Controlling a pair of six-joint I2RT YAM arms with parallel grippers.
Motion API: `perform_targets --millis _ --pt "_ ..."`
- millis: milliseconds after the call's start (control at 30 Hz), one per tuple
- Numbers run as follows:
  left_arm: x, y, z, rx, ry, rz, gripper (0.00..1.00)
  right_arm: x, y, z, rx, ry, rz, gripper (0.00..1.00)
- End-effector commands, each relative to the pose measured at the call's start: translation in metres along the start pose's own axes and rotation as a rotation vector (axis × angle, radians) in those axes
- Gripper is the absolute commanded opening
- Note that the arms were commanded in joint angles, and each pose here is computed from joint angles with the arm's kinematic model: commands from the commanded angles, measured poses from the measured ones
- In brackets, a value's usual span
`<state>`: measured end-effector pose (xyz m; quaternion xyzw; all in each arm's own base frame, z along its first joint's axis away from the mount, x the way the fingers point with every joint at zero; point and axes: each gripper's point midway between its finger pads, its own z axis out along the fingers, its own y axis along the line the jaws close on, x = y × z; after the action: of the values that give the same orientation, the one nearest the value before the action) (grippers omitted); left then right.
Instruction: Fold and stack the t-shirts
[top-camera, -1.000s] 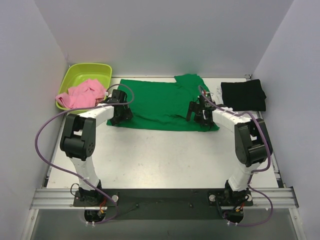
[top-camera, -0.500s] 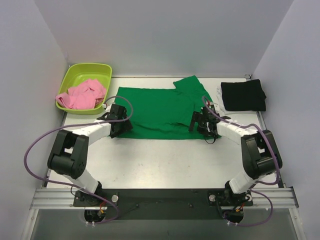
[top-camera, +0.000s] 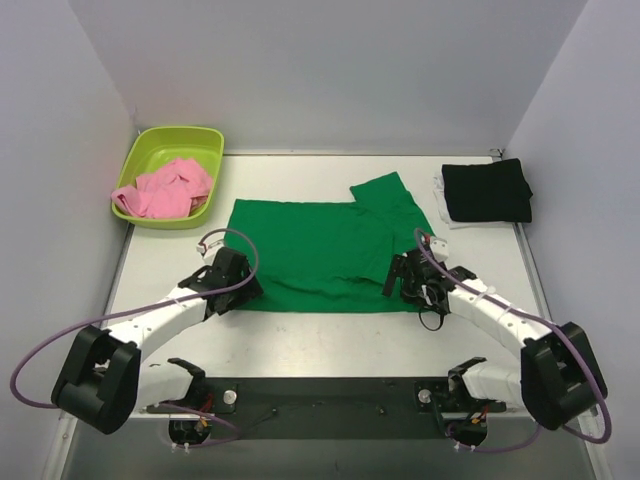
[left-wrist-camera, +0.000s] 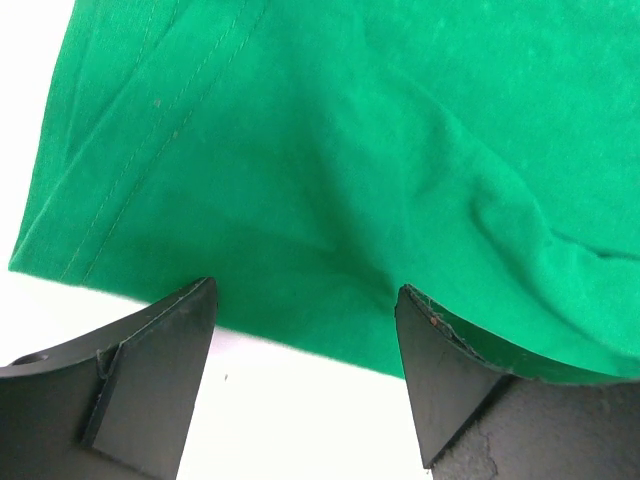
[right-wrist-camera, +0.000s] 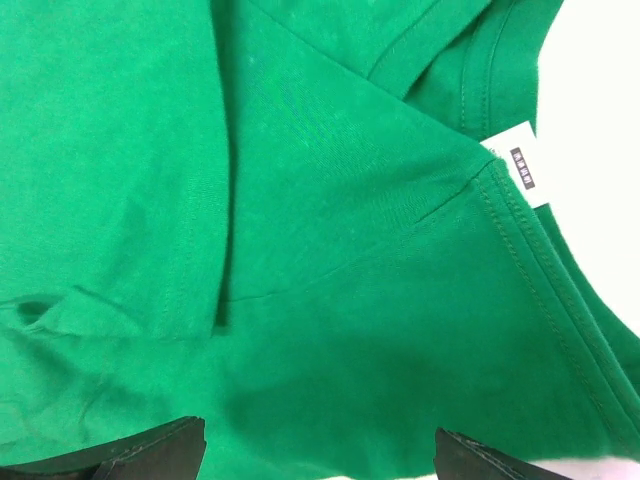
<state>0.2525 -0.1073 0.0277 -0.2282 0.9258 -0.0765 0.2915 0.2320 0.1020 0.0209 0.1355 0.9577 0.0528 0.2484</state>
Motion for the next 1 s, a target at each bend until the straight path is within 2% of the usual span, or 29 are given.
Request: perform_targets --millis 0,133,333,433,467,567,733,967 --pt "0.006 -0.001 -0.023 0.029 0.023 -0.023 0.82 -0.012 -0.004 -0.029 0.037 -0.085 0.025 1.00" --pt "-0.018 -0.026 -0.050 0.121 -0.033 -0.026 0.83 -0.030 0.017 -0.047 -0.024 -0.140 0.006 1.00" --pt "-0.039 -0.047 -0.060 0.169 -0.068 -0.001 0.84 -0.038 0.040 -0.033 -0.029 -0.130 0.008 0.93" --pt "-0.042 -0.051 -0.057 0.174 -0.076 0.011 0.86 -0.044 0.051 -0.021 -0.039 -0.159 0.027 0.83" --pt "-0.041 -0.053 -0.056 0.178 -0.072 0.013 0.86 -0.045 0.053 -0.015 -0.034 -0.160 0.031 0.73" --pt "-0.044 -0.055 -0.055 0.183 -0.080 0.015 0.86 -0.046 0.058 -0.004 -0.010 -0.141 0.042 0.58" --pt "-0.046 -0.055 -0.052 0.168 -0.082 0.039 0.86 -0.052 0.068 0.007 -0.012 -0.141 0.051 0.46" --pt "-0.051 -0.053 -0.051 0.156 -0.096 0.055 0.86 -0.052 0.075 0.019 -0.004 -0.123 0.051 0.39"
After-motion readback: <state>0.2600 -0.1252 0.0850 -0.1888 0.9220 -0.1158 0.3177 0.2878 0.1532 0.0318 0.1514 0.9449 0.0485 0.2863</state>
